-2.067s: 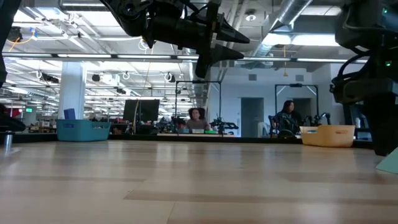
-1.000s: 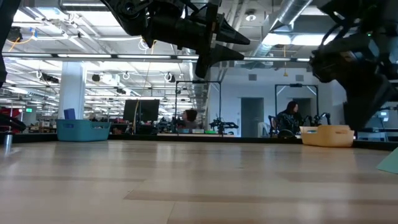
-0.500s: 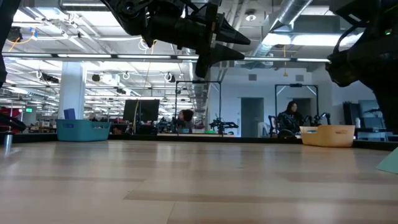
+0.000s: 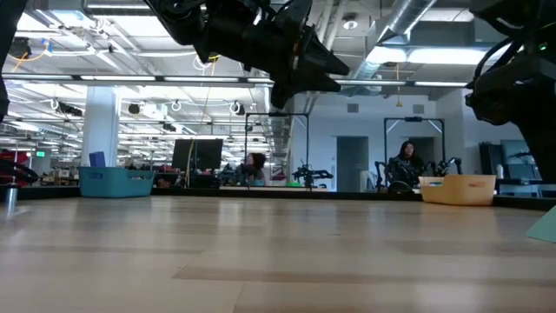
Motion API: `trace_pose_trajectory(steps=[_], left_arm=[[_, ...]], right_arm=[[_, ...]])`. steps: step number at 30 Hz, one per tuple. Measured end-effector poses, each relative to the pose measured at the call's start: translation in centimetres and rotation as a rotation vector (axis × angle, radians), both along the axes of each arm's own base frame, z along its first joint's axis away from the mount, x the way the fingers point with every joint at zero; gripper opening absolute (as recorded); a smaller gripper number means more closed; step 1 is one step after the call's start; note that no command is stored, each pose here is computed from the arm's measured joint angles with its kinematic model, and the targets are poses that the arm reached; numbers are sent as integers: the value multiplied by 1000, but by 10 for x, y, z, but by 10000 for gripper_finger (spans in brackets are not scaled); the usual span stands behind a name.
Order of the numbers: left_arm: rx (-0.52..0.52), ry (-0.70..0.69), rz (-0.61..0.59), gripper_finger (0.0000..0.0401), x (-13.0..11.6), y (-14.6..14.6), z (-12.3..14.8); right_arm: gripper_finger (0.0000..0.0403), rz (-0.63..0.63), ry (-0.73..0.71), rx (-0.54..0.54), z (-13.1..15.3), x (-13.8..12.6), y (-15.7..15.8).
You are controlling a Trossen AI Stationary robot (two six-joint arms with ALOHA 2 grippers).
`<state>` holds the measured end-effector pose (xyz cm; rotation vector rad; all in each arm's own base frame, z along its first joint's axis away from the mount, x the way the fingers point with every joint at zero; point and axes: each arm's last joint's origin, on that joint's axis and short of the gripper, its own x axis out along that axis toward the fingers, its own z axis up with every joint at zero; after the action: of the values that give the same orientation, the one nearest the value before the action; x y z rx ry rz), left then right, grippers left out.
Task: Sort & place blocks by color
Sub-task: Put the top light blue block into the orange bin
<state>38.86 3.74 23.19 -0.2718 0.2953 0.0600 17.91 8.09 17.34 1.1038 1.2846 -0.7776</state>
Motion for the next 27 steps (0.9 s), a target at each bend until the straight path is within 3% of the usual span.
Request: trace_pose_trajectory(steps=[7, 15, 21, 27], left_arm=[[122, 9, 4, 174, 1, -20, 0], [248, 26, 26, 174, 1, -32, -1], [272, 30, 36, 174, 1, -37, -1], [271, 29, 34, 174, 1, -37, -1]], right_arm=[[260, -41, 21, -4, -12, -7, 0], [260, 45, -61, 19, -28, -7, -2], [260, 14, -104, 80, -26, 1, -7], [260, 195, -105, 177, -23, 2, -2]])
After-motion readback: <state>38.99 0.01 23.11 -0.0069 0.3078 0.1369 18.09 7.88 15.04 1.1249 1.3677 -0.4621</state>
